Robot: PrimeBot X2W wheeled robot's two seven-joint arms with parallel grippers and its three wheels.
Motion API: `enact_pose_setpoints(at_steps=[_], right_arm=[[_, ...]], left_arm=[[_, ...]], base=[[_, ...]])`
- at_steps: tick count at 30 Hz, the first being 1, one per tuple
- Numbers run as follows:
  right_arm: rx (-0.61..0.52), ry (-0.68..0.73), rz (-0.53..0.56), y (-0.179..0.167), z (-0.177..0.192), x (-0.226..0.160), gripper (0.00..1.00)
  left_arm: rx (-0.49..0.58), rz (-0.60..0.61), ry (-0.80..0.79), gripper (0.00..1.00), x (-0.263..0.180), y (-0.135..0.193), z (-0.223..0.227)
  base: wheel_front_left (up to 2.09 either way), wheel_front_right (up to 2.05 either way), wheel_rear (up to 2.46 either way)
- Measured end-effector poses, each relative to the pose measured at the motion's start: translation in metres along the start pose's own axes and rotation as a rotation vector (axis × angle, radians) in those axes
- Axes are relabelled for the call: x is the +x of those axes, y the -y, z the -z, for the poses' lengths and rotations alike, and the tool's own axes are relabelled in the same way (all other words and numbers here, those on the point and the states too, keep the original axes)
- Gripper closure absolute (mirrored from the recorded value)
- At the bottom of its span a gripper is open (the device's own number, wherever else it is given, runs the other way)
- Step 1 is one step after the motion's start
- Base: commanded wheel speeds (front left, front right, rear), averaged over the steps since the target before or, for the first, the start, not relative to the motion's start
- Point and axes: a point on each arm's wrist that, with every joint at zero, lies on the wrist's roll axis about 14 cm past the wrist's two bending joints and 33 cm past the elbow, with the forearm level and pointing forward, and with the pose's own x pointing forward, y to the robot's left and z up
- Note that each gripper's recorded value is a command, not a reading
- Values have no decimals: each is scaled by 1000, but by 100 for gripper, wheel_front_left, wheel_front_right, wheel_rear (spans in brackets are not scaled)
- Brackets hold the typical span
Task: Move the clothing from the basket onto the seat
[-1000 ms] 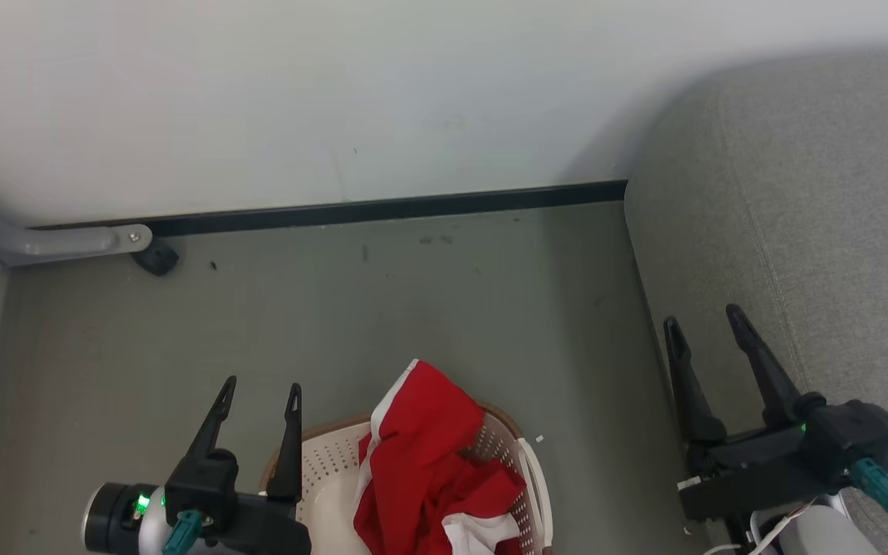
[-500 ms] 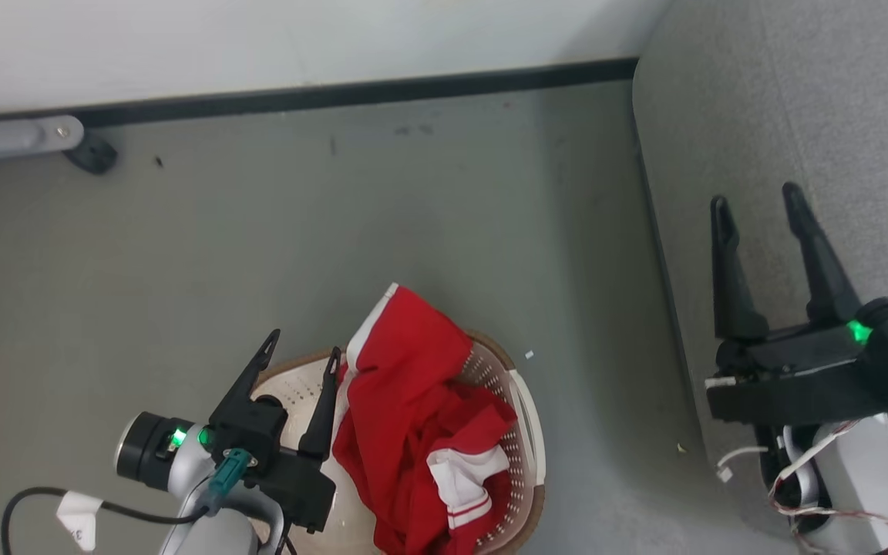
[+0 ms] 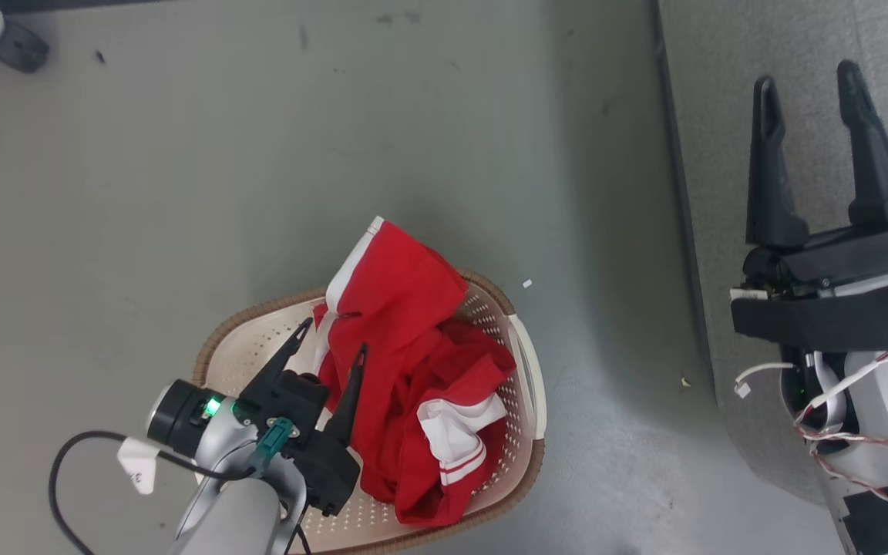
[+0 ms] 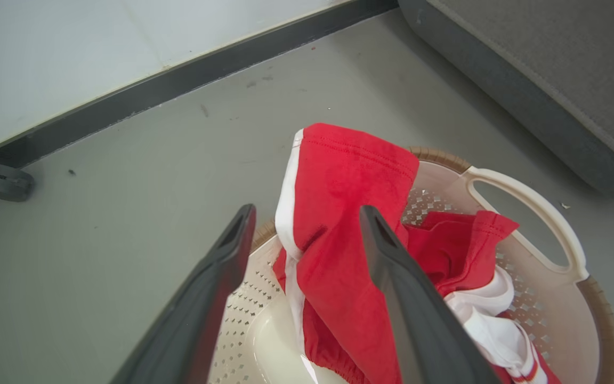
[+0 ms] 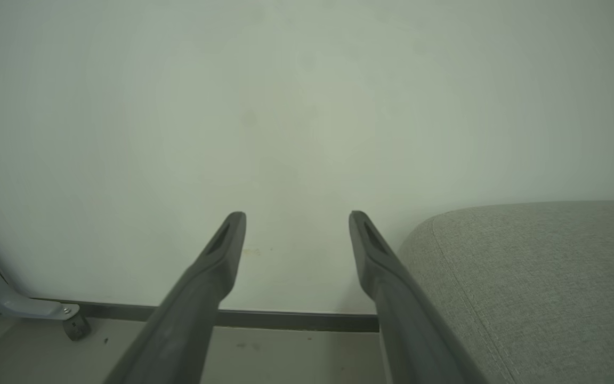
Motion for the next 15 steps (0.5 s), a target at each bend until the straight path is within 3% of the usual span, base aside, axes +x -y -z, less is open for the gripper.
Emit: enact_pose_setpoints(at_steps=[15], right_arm=[[-8,-28,-3,8,34,20,0]], left_arm=[[25,114,-159,0,23,25,59]], base=[[0,0,0]])
